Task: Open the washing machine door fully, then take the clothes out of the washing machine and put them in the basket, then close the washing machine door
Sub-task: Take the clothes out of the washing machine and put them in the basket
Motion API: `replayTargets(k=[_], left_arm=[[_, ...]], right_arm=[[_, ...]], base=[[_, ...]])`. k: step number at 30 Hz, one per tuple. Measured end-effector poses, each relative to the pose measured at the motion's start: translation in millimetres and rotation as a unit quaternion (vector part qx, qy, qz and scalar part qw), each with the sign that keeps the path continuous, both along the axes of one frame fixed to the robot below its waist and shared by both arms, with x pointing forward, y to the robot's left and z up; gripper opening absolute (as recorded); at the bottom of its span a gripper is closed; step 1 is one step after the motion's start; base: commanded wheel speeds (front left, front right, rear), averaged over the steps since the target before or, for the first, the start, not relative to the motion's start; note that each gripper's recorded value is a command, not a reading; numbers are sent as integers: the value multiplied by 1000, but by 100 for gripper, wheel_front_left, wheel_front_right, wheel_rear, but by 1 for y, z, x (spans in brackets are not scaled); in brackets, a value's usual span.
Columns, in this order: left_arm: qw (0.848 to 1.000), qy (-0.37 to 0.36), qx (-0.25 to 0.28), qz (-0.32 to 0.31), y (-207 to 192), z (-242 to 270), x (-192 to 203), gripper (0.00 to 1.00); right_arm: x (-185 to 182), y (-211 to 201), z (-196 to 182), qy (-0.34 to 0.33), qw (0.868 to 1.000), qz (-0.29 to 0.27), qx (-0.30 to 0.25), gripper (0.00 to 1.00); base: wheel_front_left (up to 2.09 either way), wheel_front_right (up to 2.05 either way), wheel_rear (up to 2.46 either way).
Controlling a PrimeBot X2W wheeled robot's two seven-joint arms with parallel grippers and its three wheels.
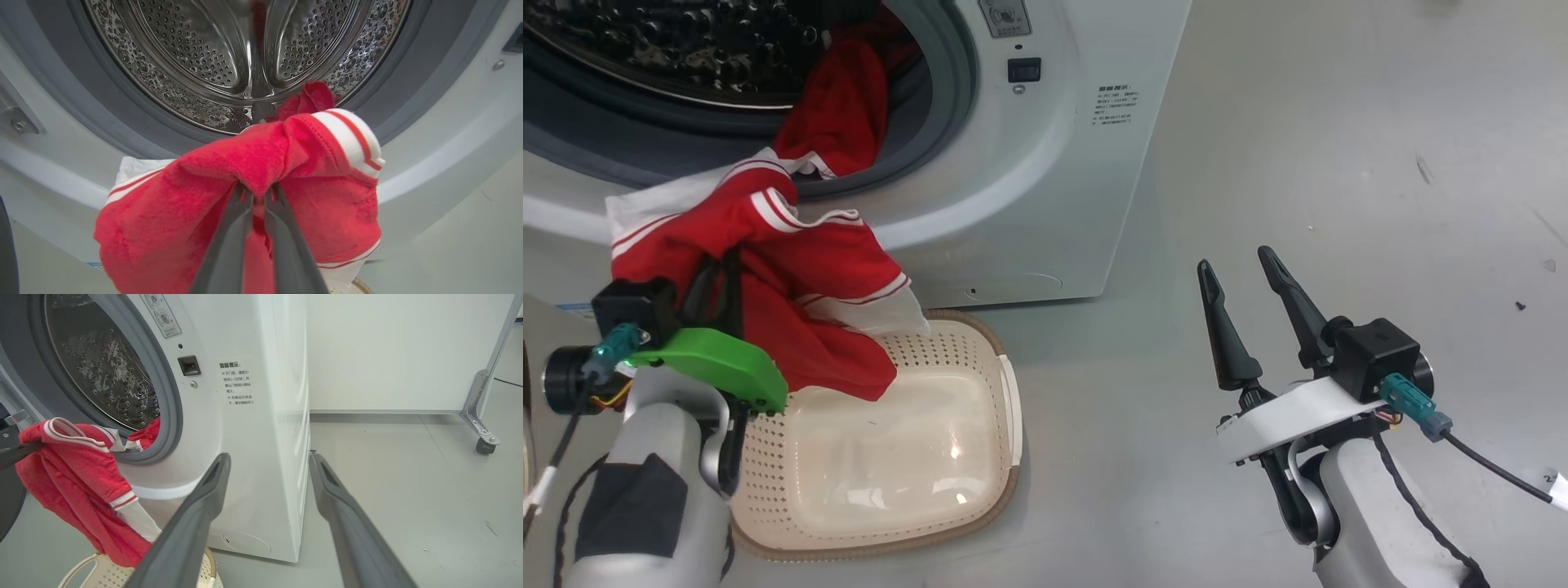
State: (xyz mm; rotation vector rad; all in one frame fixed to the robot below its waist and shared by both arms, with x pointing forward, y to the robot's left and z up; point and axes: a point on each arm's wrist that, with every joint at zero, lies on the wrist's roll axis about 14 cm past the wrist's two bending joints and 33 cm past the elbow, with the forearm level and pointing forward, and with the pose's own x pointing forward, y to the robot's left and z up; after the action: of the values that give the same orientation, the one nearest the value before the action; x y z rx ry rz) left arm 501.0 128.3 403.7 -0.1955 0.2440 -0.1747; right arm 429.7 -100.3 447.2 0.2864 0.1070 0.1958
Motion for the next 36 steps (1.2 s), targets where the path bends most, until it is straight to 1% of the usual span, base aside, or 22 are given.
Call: replayTargets(k=[11, 18, 24, 31, 36], left_arm=[[999, -16, 2, -30, -16, 11, -24, 0], [997, 41, 12, -58, -27, -17, -48, 0], [992, 94, 17, -79, -35, -41, -62, 0], [983, 144, 27, -107, -46, -67, -69, 0], [972, 194, 40, -124, -46, -94, -79, 0]], right_arm=[[-12, 10, 7, -6, 1000, 17, 4, 100], [-15, 13, 6, -5, 1000, 24, 5, 100], [-16, 11, 1, 3, 1000, 22, 4, 100], [-14, 5, -6, 12, 1000, 12, 5, 100], [-13, -1, -16, 25, 1000, 2, 4, 100]], base=[[0, 0, 0], [0, 0, 0], [0, 0, 0], [0, 0, 0], [0, 0, 0]])
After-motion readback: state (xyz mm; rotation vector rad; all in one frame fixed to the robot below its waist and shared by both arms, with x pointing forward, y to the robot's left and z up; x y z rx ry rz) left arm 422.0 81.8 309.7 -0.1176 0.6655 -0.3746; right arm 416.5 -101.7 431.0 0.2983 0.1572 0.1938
